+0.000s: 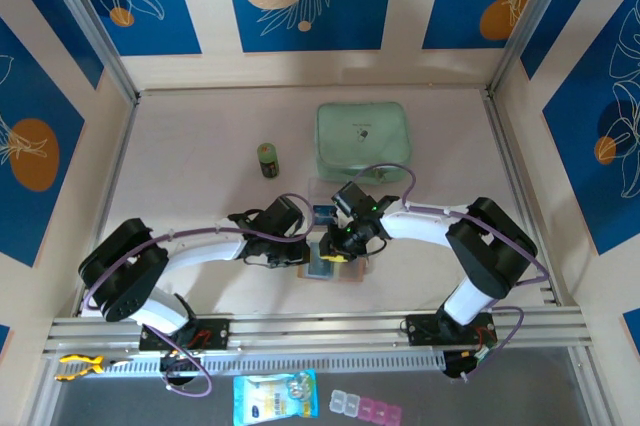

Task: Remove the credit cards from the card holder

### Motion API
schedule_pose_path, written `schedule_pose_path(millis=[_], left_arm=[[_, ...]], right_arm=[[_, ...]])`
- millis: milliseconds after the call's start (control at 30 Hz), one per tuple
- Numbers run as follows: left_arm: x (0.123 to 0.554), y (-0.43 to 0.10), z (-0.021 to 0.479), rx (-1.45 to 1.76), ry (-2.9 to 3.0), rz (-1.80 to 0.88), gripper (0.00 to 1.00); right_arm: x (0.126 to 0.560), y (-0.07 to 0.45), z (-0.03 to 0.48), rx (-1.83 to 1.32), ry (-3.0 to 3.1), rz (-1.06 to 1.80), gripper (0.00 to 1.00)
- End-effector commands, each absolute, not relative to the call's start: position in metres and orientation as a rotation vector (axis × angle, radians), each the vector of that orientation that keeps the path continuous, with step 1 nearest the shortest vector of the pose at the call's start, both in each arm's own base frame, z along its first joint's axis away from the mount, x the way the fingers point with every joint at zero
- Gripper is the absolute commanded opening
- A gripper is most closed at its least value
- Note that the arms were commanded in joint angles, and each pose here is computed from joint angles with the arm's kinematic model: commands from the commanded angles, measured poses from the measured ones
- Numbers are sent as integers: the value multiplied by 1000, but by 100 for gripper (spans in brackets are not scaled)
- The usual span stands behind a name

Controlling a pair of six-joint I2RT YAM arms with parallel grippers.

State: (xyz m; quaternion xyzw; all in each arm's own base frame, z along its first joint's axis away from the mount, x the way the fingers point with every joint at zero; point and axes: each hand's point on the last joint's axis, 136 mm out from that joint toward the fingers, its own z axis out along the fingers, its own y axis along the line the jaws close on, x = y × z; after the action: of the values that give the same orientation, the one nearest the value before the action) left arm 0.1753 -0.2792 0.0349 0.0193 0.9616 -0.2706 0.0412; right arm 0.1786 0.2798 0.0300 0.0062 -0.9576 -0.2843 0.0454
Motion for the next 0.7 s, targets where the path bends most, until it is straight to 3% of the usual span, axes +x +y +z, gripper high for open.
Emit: schedule_pose_path(millis=[0, 667], left_arm=[[182, -278, 45, 63, 2920, -812, 11], [190, -276, 30, 67, 2945, -792, 14]], right_arm=[[179, 277, 30, 44, -2936, -833, 28], [188, 287, 30, 119, -2934, -858, 28]])
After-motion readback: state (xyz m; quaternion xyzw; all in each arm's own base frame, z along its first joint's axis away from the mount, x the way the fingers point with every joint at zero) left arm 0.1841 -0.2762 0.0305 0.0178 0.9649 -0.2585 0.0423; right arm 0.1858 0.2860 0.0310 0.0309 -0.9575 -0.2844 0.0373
